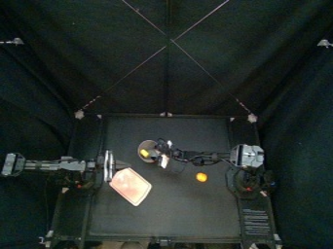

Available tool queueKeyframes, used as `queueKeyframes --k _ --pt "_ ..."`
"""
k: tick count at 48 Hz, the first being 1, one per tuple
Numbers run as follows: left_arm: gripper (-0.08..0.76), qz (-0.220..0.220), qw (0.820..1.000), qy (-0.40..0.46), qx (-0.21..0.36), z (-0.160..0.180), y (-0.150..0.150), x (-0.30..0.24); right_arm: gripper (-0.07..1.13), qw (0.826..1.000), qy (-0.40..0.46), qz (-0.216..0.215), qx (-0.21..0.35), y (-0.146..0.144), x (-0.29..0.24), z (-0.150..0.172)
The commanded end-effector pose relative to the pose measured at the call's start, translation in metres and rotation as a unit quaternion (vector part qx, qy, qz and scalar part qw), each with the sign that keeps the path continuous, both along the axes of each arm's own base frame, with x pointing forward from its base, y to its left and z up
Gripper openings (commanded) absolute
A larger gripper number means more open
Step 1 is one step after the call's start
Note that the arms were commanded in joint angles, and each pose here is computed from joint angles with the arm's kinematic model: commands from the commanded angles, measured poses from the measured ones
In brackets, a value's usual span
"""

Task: Pick the yellow can then place it in the grey bowl
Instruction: Drop yellow can in the grey bowl and return to neutral

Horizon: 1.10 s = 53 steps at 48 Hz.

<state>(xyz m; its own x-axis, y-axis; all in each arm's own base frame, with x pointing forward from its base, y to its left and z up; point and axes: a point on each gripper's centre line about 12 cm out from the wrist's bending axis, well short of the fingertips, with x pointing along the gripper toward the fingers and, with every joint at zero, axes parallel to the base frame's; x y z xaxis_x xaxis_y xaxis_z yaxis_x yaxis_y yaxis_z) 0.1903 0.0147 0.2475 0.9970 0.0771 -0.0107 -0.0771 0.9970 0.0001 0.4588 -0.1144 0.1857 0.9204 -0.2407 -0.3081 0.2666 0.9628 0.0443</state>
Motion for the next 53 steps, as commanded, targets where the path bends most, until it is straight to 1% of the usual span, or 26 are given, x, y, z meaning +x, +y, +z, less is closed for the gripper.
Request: queueKeyframes --k 1,6,12,19,26,35,48,53 --pt "0.046 -0.001 1.000 -0.005 -0.001 0.003 0.000 0.001 0.91 0.998 -0.063 0.003 -0.015 0.009 -0.020 0.045" --pt "0.046 -0.001 1.000 -0.003 -0.001 0.002 0.000 0.001 0.91 0.993 -0.110 0.008 -0.028 0.021 -0.047 0.063" --pt "0.046 -0.001 1.000 -0.001 -0.004 0.000 -0.001 0.001 0.91 0.983 -0.178 0.009 -0.043 0.032 -0.087 0.082" --pt "0.046 -0.002 1.000 -0.001 -0.002 0.000 -0.001 0.001 0.91 0.973 -0.223 0.011 -0.053 0.043 -0.124 0.085" --pt "0.046 -0.002 1.000 0.002 -0.001 -0.001 -0.001 0.001 0.91 0.972 -0.227 0.024 -0.054 0.056 -0.152 0.081" --pt "0.046 -0.004 1.000 0.000 0.006 0.001 -0.001 0.001 0.91 0.972 -0.224 0.034 -0.061 0.064 -0.172 0.077" --pt "0.046 -0.002 1.000 0.004 0.003 -0.002 -0.001 0.000 0.91 0.977 -0.201 0.043 -0.053 0.069 -0.182 0.059" --pt "0.046 -0.002 1.000 0.004 0.003 -0.002 0.000 0.000 0.91 0.976 -0.205 0.048 -0.048 0.073 -0.182 0.061"
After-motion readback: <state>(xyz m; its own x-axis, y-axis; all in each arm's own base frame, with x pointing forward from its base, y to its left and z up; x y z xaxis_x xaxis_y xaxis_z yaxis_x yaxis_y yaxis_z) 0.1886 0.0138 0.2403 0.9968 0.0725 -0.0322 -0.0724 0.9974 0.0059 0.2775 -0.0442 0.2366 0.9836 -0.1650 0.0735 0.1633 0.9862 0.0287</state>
